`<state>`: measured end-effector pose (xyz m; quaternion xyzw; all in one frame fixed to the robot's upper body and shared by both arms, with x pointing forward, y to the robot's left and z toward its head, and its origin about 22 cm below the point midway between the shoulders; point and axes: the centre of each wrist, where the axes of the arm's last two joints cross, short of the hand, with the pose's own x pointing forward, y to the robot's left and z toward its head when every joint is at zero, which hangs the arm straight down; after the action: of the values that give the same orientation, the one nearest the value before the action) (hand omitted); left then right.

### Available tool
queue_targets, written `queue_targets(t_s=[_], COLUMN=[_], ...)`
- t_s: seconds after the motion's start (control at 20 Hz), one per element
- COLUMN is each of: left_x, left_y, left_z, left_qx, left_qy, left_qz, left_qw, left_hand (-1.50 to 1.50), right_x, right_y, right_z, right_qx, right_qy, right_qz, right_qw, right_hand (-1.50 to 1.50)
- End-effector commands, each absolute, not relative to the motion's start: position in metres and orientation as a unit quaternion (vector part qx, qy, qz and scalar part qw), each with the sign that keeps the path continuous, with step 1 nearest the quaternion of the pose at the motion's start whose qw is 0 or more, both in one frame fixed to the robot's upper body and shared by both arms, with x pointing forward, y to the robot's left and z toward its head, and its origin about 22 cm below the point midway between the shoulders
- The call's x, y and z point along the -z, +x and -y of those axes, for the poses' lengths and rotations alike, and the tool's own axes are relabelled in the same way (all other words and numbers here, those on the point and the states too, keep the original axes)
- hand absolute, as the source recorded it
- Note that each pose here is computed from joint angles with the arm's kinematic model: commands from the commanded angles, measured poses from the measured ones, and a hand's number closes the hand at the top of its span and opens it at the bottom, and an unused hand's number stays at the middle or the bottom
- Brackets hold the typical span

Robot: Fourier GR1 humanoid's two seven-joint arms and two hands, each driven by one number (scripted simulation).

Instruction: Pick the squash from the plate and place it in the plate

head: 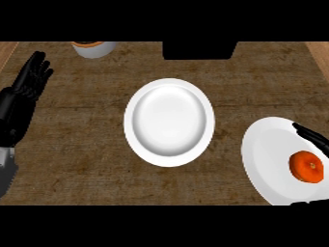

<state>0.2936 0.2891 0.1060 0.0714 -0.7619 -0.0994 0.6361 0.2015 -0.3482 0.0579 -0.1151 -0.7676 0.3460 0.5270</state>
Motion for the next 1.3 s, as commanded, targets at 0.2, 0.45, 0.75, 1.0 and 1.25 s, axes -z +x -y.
queue_targets(t_s=[0.2,0.45,0.75,1.0,1.25], left_x=[-0.099,-0.095,-0.120,-0.103,-0.101], left_y=[0.289,0.296,0.287,0.295,0.295], left_z=[-0.289,-0.270,-0.271,-0.284,-0.298], left_qx=[0.096,0.100,0.107,0.105,0.099], left_qy=[0.071,0.066,0.058,0.056,0.063], left_qz=[0.765,0.769,0.765,0.762,0.762], left_qw=[0.633,0.628,0.632,0.636,0.637], left_hand=[0.00,0.00,0.00,0.00,0.00], right_x=[-0.124,-0.139,-0.121,-0.124,-0.098], right_y=[0.197,0.202,0.205,0.227,0.213], right_z=[0.374,0.343,0.345,0.340,0.347], right_qx=[-0.531,-0.593,-0.609,-0.599,-0.609], right_qy=[-0.244,-0.251,-0.256,-0.291,-0.320], right_qz=[0.564,0.460,0.417,0.415,0.363], right_qw=[0.583,0.611,0.624,0.620,0.628], right_hand=[-1.50,-1.50,-1.50,-1.50,-1.50])
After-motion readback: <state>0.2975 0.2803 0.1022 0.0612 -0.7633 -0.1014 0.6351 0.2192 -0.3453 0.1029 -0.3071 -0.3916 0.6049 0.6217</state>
